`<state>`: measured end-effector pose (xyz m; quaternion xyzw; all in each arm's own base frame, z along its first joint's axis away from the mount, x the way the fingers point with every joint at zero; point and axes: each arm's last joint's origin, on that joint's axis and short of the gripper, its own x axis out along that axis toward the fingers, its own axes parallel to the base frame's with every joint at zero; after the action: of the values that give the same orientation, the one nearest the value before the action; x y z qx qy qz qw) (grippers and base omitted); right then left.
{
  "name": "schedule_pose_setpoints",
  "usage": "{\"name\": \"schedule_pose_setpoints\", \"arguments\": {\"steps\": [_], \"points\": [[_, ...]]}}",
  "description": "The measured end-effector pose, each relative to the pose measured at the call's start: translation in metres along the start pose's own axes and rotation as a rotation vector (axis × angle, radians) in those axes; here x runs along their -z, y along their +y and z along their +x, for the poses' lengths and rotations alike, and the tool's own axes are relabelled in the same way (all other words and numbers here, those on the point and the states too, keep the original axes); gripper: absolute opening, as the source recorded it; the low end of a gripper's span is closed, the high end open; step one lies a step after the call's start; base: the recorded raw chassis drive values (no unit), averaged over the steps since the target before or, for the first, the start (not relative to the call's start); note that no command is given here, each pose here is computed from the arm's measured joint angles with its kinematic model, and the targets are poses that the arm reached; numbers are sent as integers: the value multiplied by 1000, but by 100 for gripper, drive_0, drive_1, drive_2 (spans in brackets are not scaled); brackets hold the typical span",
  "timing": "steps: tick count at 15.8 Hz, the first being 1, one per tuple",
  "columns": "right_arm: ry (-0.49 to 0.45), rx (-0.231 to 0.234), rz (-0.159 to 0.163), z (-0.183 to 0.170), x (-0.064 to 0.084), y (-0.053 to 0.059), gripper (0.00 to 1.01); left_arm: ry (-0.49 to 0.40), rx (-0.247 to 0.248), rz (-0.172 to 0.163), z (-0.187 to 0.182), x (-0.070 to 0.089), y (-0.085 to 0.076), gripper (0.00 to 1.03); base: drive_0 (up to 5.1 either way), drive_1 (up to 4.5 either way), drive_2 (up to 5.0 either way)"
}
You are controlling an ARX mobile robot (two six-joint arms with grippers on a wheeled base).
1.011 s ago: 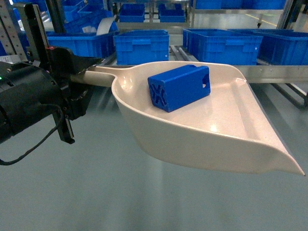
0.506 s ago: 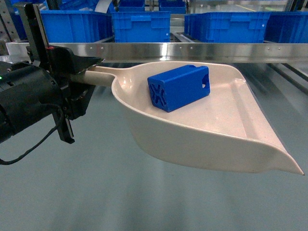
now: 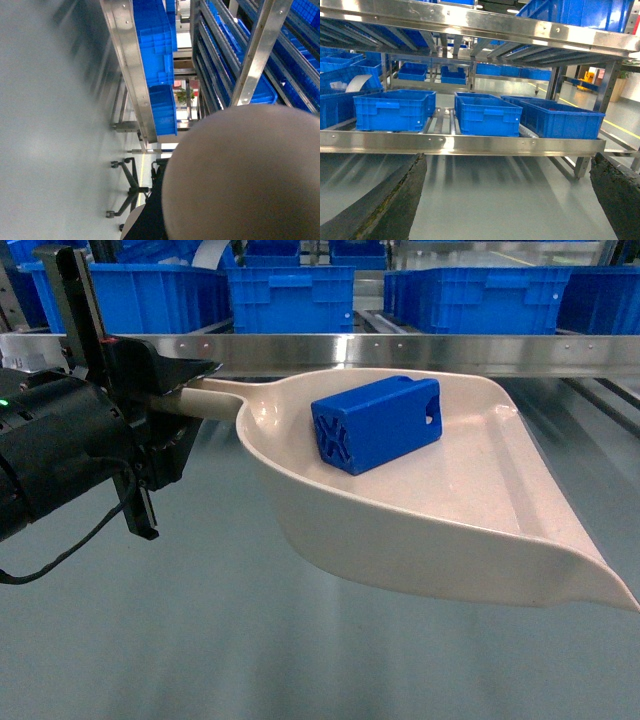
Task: Place part in tray to right shelf
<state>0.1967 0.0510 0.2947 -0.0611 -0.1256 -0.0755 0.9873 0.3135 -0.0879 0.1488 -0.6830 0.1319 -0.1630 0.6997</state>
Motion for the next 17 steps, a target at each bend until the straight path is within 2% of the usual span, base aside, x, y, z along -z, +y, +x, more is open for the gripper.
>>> {"name": "schedule_pose_setpoints", "arguments": {"steps": [2, 13, 17], "points": [[0, 0, 0, 0, 0, 0, 98, -1, 6, 1, 0, 0, -1, 14, -5, 378, -388], [3, 1, -1, 0, 1, 0, 98, 2, 0, 0, 0, 1, 0, 14, 272, 224, -501], [1, 0, -1, 0, 0, 0, 98, 6, 2, 0, 0, 1, 0, 14, 24, 447, -399]]}}
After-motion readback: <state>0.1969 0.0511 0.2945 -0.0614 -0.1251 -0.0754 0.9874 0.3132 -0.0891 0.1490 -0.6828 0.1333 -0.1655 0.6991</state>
